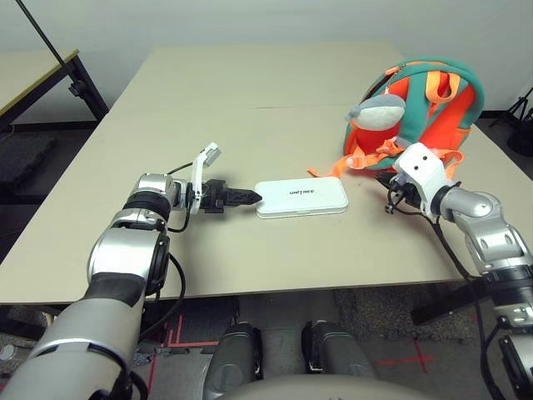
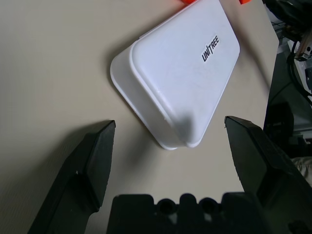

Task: Put the pencil case into the backpack and zip it.

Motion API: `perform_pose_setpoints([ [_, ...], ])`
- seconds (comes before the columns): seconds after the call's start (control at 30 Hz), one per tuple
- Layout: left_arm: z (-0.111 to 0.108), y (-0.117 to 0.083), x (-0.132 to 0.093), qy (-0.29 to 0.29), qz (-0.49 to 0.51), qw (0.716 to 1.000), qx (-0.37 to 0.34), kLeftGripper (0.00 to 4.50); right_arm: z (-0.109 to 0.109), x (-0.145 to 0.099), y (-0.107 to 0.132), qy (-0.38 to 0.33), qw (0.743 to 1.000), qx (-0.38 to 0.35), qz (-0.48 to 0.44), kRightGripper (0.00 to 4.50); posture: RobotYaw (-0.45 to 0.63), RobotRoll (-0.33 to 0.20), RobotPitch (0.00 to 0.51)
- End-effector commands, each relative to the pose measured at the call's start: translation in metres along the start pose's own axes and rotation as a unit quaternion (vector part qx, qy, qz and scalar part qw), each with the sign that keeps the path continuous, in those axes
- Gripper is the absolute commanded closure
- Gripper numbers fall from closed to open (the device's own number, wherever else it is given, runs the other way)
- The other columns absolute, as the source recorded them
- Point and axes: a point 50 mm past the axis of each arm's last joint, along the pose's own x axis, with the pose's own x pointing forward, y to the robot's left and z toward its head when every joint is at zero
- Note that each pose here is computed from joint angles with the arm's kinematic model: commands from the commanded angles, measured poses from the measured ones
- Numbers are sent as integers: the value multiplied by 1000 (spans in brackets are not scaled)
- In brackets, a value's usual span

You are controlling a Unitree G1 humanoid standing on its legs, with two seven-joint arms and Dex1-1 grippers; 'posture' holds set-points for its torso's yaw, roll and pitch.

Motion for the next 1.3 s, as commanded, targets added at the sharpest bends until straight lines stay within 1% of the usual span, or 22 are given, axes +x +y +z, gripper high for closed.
perform_pose_setpoints([
  [0.03, -9, 3, 6, 4, 2, 1000, -15, 0, -8, 7, 7, 23, 999, -34, 5, 4468, 34, 0, 54],
  [0.3, -14, 6, 7, -4, 5, 1000, -24, 0, -18, 12, 14, 41, 998, -52, 18, 4468, 48, 0, 57],
  [0.57, -17, 9, 3, -29, 17, 999, -34, 0, -18, 15, 14, 37, 998, -51, 18, 4468, 59, 0, 57],
  [0.73, -19, 9, 4, -45, 5, 997, -55, 0, -17, 17, 16, 34, 998, -49, 25, 4468, 65, 0, 58],
  [0.93, -23, 7, 2, -20, -1, 997, -69, 0, -15, 17, 13, 32, 998, -53, 33, 4468, 66, 0, 63],
  [1.13, -21, 4, -2, 14, -3, 997, -72, 0, -16, 14, 8, 38, 996, -64, 46, 4468, 60, 0, 68],
  [1.3, -18, 4, -4, 22, 7, 998, -65, 0, -17, 13, 7, 48, 994, -80, 62, 4468, 56, 0, 70],
])
